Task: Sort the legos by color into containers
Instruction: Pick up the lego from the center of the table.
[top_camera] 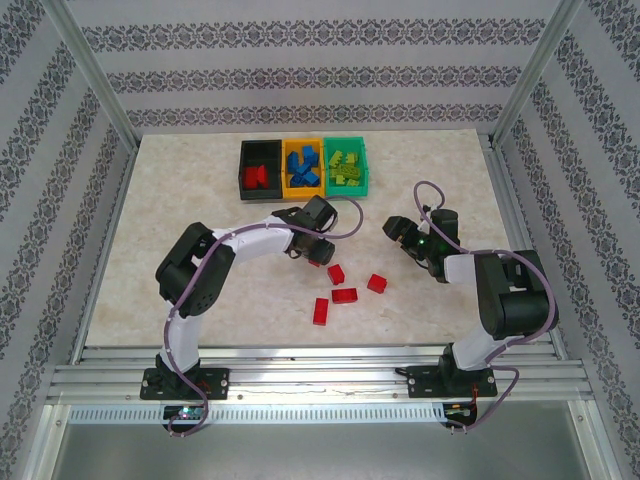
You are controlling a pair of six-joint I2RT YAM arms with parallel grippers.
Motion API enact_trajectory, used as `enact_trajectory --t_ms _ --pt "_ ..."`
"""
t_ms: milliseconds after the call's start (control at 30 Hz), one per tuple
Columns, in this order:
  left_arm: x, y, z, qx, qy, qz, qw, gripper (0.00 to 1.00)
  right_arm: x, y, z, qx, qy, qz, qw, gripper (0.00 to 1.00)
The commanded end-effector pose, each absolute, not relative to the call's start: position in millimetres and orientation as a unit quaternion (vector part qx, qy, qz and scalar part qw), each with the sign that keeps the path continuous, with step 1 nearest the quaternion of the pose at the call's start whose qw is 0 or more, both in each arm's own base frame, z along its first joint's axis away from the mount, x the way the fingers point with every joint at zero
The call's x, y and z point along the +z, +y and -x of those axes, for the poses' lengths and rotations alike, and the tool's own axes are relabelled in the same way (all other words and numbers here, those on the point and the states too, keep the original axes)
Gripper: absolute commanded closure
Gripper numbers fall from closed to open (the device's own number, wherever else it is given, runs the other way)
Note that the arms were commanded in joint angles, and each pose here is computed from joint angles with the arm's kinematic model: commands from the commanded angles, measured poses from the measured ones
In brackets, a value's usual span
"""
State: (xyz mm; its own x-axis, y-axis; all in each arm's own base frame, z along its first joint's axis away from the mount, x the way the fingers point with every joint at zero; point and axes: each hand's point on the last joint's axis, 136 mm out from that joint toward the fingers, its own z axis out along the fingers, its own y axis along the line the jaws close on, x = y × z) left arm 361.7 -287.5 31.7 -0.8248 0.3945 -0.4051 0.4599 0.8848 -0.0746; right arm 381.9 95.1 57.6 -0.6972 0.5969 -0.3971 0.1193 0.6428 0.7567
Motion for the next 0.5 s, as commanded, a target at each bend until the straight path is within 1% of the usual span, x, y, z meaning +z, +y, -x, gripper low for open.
enact_trajectory --t_ms 0,67,100,133,200,267,467 --pt "23 -287 -354 -0.075 0.954 -0.229 0.179 0.54 68 100 -391 0.38 0.837 -0.2 0.338 0.31" --pt "24 -287 -355 -0.08 0.954 -0.223 0.183 0.57 69 100 -391 0.379 0.837 -0.2 0.34 0.3" --pt "24 -287 -355 -0.082 0.954 -0.22 0.184 0.6 69 100 -390 0.379 0.837 -0.199 0.34 0.3" --pt "26 -287 -356 -0.085 0.954 -0.216 0.188 0.66 69 100 -390 0.379 0.837 -0.199 0.34 0.3" --pt "29 -287 -357 -0.09 0.954 -0.209 0.193 0.68 70 100 -390 0.38 0.837 -0.199 0.341 0.3" --pt "35 -286 -358 -0.097 0.954 -0.202 0.2 0.74 70 100 -390 0.379 0.837 -0.199 0.341 0.3" --pt "55 -275 -369 -0.127 0.952 -0.16 0.227 0.75 72 99 -389 0.379 0.836 -0.198 0.343 0.3"
